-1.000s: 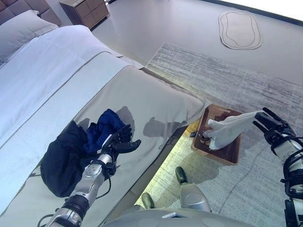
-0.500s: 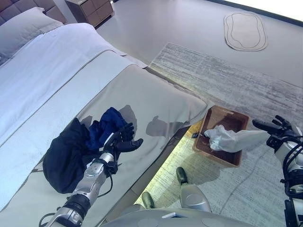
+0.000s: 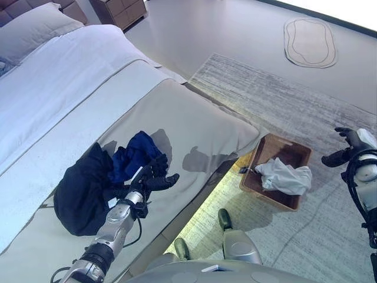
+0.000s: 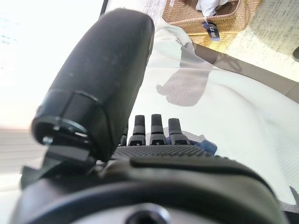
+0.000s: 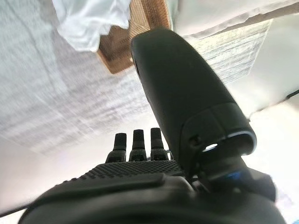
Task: Pick up the clothes from the bed and place them into the basket
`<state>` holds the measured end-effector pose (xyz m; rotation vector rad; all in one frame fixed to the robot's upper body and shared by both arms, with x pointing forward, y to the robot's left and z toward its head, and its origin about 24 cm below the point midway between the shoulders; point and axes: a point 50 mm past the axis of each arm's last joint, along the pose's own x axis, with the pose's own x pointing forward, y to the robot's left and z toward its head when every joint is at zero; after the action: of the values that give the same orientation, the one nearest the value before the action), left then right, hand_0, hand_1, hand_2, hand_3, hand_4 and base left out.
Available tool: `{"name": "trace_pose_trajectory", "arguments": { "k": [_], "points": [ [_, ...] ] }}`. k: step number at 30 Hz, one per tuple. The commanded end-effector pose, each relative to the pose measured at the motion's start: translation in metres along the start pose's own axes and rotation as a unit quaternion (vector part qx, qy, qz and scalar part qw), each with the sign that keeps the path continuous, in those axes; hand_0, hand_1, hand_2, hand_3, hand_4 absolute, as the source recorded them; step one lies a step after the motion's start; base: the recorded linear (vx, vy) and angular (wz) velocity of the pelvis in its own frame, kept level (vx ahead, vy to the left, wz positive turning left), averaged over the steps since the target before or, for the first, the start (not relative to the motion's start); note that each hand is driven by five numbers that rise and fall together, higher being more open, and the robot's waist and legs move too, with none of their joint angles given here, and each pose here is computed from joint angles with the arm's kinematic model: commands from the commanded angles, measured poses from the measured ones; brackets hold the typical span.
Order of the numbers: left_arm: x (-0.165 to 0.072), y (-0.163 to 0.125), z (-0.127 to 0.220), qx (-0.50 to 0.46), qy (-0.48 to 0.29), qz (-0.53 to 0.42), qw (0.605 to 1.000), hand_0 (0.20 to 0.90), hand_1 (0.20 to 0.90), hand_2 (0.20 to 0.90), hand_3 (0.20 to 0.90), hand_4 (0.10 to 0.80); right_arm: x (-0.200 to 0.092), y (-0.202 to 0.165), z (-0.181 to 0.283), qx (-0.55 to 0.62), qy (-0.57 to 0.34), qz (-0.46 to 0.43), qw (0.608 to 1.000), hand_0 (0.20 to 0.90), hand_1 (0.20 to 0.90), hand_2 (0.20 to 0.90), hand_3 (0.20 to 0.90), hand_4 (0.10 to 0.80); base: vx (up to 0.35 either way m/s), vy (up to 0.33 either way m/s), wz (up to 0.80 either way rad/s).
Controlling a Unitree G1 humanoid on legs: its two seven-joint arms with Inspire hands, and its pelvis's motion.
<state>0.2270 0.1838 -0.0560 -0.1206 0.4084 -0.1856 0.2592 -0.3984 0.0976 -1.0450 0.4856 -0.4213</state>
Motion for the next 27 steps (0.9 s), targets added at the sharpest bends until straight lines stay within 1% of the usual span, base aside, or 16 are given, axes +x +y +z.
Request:
{"name": "trace_pose_trajectory", "arguments": {
  "k": [1, 5, 9, 12, 13, 15, 19, 23, 27],
  "points": [
    [0.001, 0.008, 0.032, 0.028, -0.079, 0.001, 0.997, 0.9, 0.9, 0.9, 0.9, 0.8, 0.001, -0.029, 0.027, -0.026, -0.075, -0.07, 0.994, 0.9, 0.9, 0.9, 0.9, 0.8, 0.009, 0.013, 0.09],
    [0.0, 0.008, 0.03, 0.023, -0.076, 0.007, 0.997, 0.9, 0.9, 0.9, 0.9, 0.8, 0.0, -0.031, 0.035, 0.01, -0.092, -0.083, 0.992, 0.9, 0.9, 0.9, 0.9, 0.8, 0.012, 0.021, 0.16],
    [0.0, 0.009, 0.029, 0.02, -0.076, 0.014, 0.997, 0.9, 0.9, 0.9, 0.9, 0.8, 0.0, -0.031, 0.052, 0.032, -0.123, -0.082, 0.989, 0.9, 0.9, 0.9, 0.9, 0.8, -0.004, 0.016, 0.1],
    [0.001, 0.008, 0.032, 0.019, -0.081, 0.024, 0.996, 0.9, 0.9, 0.9, 0.9, 0.8, -0.001, -0.031, 0.078, 0.034, -0.176, -0.093, 0.979, 0.9, 0.9, 0.9, 0.9, 0.8, -0.014, 0.024, 0.18],
    [0.001, 0.009, 0.032, 0.02, -0.083, 0.027, 0.996, 0.9, 0.9, 0.9, 0.9, 0.8, -0.002, -0.031, 0.08, 0.034, -0.181, -0.094, 0.978, 0.9, 0.9, 0.9, 0.9, 0.8, -0.025, 0.021, 0.22],
    [0.002, 0.008, 0.035, 0.041, -0.093, 0.034, 0.994, 0.9, 0.9, 0.9, 0.9, 0.8, -0.003, -0.029, 0.101, 0.035, -0.213, -0.11, 0.97, 0.9, 0.9, 0.9, 0.9, 0.8, -0.044, 0.024, 0.26],
    [0.003, 0.011, 0.036, 0.065, -0.09, 0.059, 0.992, 0.9, 0.9, 0.9, 0.9, 0.8, -0.002, -0.028, 0.126, 0.043, -0.238, -0.129, 0.962, 0.9, 0.9, 0.9, 0.9, 0.8, -0.034, 0.03, 0.3],
    [0.001, 0.017, 0.034, 0.068, -0.084, 0.079, 0.991, 0.9, 0.9, 0.9, 0.9, 0.8, 0.0, -0.023, 0.145, 0.03, -0.26, -0.121, 0.958, 0.9, 0.9, 0.9, 0.9, 0.8, 0.023, 0.032, 0.27],
    [-0.007, 0.027, 0.036, 0.094, -0.09, 0.095, 0.987, 0.9, 0.9, 0.9, 0.9, 0.8, 0.0, -0.011, 0.165, 0.024, -0.282, -0.101, 0.954, 0.9, 0.9, 0.9, 0.9, 0.8, 0.065, 0.027, 0.39]
  ]
}}
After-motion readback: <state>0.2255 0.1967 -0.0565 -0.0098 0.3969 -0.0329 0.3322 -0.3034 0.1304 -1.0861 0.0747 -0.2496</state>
